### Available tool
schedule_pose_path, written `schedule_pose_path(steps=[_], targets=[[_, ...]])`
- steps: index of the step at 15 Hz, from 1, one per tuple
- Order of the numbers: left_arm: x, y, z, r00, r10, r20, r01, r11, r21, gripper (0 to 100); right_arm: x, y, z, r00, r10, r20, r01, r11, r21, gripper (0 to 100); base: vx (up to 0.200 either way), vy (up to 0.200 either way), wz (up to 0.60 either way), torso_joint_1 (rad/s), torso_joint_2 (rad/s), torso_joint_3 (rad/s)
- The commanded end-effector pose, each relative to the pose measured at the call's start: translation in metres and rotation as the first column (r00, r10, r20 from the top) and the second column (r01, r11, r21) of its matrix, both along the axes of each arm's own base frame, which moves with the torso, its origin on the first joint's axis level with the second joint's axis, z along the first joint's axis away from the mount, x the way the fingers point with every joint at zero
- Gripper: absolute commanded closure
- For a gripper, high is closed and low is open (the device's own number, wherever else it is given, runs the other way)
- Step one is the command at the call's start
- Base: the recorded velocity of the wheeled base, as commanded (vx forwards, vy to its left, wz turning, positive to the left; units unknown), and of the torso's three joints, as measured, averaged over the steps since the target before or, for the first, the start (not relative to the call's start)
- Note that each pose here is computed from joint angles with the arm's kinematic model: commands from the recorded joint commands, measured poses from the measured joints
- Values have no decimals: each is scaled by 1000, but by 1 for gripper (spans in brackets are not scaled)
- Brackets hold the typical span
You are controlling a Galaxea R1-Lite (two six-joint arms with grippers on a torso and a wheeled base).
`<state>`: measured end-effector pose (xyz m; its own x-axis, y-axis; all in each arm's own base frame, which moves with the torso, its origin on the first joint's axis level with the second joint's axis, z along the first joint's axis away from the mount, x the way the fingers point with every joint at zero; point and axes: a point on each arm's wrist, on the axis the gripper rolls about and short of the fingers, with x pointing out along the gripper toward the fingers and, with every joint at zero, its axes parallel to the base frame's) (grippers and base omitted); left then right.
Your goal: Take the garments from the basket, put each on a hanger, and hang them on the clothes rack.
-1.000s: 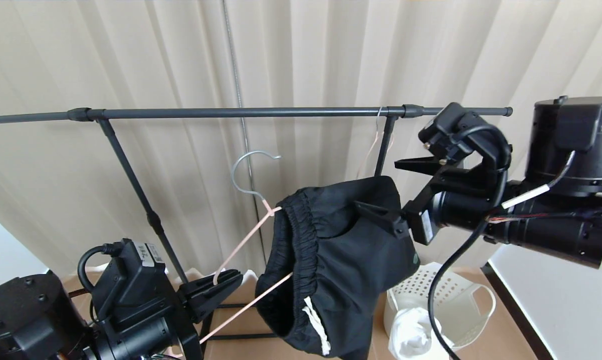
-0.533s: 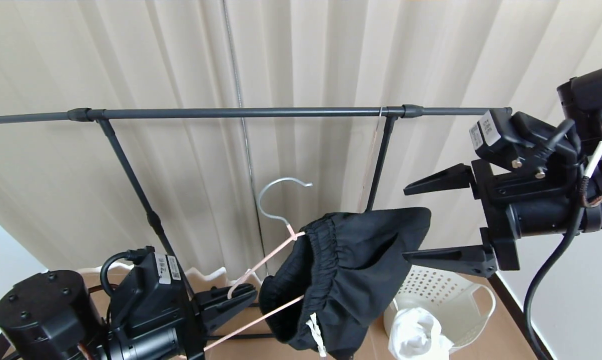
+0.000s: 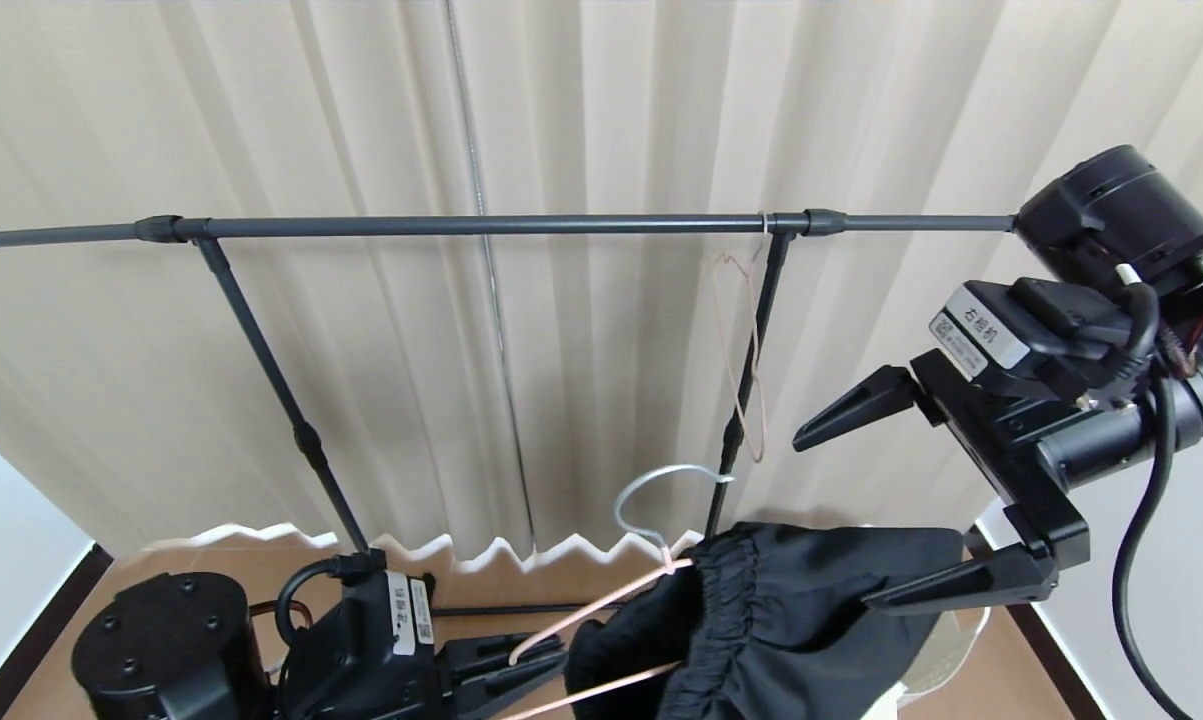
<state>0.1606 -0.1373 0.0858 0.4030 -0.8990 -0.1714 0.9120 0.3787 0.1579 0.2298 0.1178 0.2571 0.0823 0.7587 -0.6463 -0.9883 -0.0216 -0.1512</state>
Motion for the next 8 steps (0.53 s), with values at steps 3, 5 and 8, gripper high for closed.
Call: schedule_pose_path(steps=[3, 5, 8], targets=[[-3, -8, -4, 999, -35, -14, 35, 999, 12, 100, 9, 19, -17, 994, 66, -85, -65, 998, 11, 0, 0, 0, 0, 0, 0, 0], [-2, -9, -2, 999, -32, -5, 32, 999, 4, 100, 5, 27, -23, 989, 86, -119, -86, 996, 2, 0, 0, 0, 0, 0, 0, 0], [-2, -9, -1, 999, -32, 0, 32, 999, 1, 100, 8, 32, -32, 984, 76, -161, -79, 997, -14, 0, 0, 0, 0, 0, 0, 0]])
